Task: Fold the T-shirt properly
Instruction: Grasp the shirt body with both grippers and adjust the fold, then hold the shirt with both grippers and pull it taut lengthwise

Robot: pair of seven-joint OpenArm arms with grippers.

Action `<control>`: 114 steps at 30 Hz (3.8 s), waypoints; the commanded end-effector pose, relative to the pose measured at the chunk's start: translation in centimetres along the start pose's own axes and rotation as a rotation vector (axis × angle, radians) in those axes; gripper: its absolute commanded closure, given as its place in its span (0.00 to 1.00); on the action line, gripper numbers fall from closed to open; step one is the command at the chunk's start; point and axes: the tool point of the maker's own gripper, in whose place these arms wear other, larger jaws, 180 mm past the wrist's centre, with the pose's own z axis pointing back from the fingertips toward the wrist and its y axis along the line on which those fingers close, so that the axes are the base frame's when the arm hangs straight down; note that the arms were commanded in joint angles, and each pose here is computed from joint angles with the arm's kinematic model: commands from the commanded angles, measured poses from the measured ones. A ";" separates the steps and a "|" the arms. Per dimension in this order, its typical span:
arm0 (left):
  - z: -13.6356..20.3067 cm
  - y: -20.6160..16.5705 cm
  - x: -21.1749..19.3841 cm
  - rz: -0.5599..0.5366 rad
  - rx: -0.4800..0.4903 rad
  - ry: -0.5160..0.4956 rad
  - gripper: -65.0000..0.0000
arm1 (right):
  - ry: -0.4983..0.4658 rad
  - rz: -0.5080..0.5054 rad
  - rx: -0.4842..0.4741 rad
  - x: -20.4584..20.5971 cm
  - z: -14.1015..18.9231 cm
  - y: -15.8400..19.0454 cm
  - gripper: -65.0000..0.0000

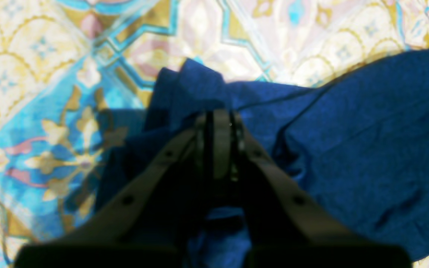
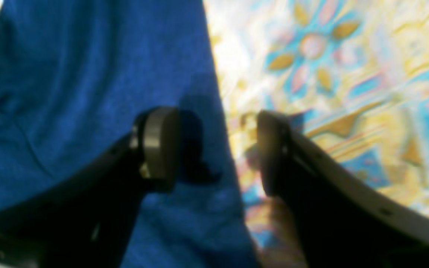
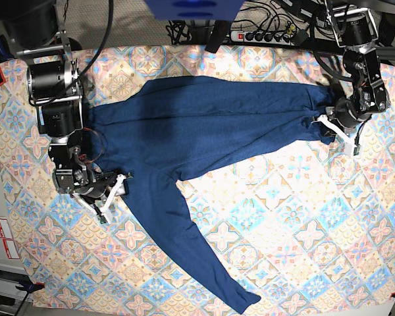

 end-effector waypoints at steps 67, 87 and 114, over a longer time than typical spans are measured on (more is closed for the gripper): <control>1.1 -0.7 2.1 -0.045 -0.013 -0.066 1.00 | -0.085 -0.116 -0.004 0.2 0.1 -0.7 0.75; 1.1 -0.8 2.5 -0.043 -0.015 -0.074 1.00 | -0.183 -0.078 -0.142 0.5 10.6 -5.6 0.99; 1.8 0.8 2.9 -0.070 0.018 -0.073 1.00 | -0.163 -0.124 -0.171 -7.7 19.5 -3.7 0.99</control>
